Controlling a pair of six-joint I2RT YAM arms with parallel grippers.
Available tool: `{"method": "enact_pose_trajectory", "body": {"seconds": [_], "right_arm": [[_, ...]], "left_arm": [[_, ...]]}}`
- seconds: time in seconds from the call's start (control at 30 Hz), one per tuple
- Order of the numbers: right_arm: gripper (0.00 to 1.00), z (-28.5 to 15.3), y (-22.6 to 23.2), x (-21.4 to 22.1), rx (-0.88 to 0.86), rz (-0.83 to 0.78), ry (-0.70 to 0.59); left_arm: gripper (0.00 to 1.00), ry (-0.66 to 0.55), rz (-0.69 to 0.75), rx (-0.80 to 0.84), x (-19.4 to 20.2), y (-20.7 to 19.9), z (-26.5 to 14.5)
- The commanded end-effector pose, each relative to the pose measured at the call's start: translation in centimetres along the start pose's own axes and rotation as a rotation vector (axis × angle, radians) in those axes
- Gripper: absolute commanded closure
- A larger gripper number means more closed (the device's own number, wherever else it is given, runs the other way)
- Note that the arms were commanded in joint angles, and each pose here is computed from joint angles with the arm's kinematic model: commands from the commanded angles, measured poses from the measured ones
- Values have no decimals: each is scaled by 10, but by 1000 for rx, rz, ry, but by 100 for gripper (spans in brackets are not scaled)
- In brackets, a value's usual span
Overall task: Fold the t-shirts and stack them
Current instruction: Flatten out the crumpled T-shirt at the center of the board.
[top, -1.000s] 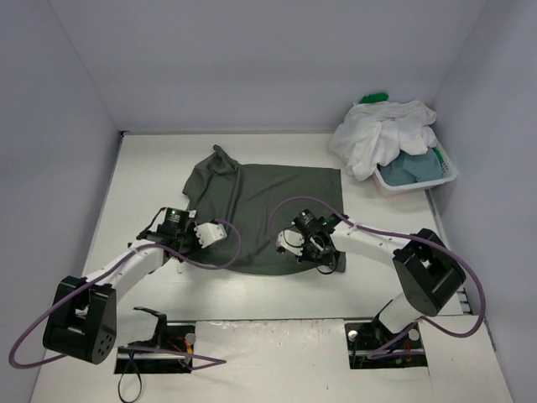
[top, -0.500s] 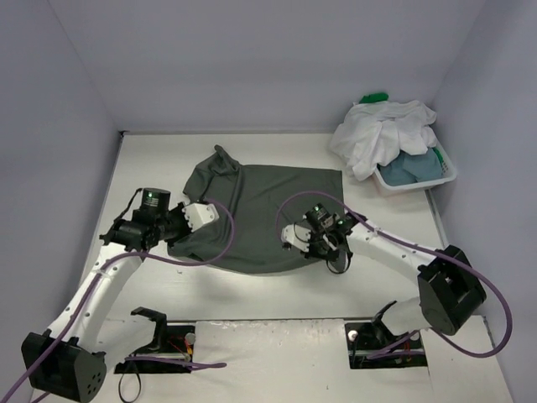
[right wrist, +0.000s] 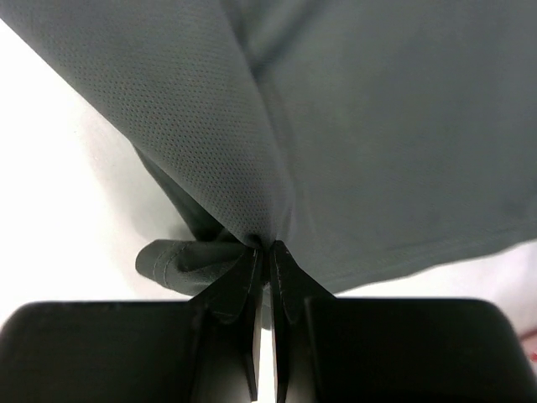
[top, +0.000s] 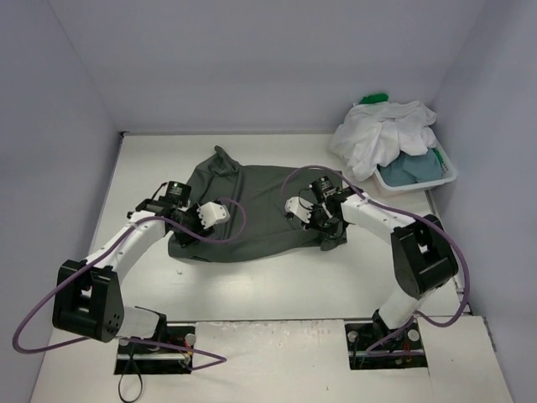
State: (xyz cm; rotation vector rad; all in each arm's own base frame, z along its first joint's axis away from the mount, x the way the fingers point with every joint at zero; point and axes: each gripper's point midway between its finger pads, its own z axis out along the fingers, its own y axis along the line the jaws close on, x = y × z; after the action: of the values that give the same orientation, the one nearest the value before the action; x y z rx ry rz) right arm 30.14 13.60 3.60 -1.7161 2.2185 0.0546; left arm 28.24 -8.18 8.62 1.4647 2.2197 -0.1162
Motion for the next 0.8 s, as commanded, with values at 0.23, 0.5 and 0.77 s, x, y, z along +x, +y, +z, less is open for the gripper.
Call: {"method": "enact_pose_trajectory", "body": {"seconds": [0.23, 0.5, 0.77], "right_arm": [[100, 23, 4, 12, -56, -14, 12], [100, 22, 1, 7, -54, -1, -8], [100, 17, 7, 12, -51, 0, -4]], "left_arm": [[53, -44, 42, 103, 7, -30, 2], [57, -14, 20, 120, 19, -34, 22], [50, -2, 1, 139, 24, -36, 37]]}}
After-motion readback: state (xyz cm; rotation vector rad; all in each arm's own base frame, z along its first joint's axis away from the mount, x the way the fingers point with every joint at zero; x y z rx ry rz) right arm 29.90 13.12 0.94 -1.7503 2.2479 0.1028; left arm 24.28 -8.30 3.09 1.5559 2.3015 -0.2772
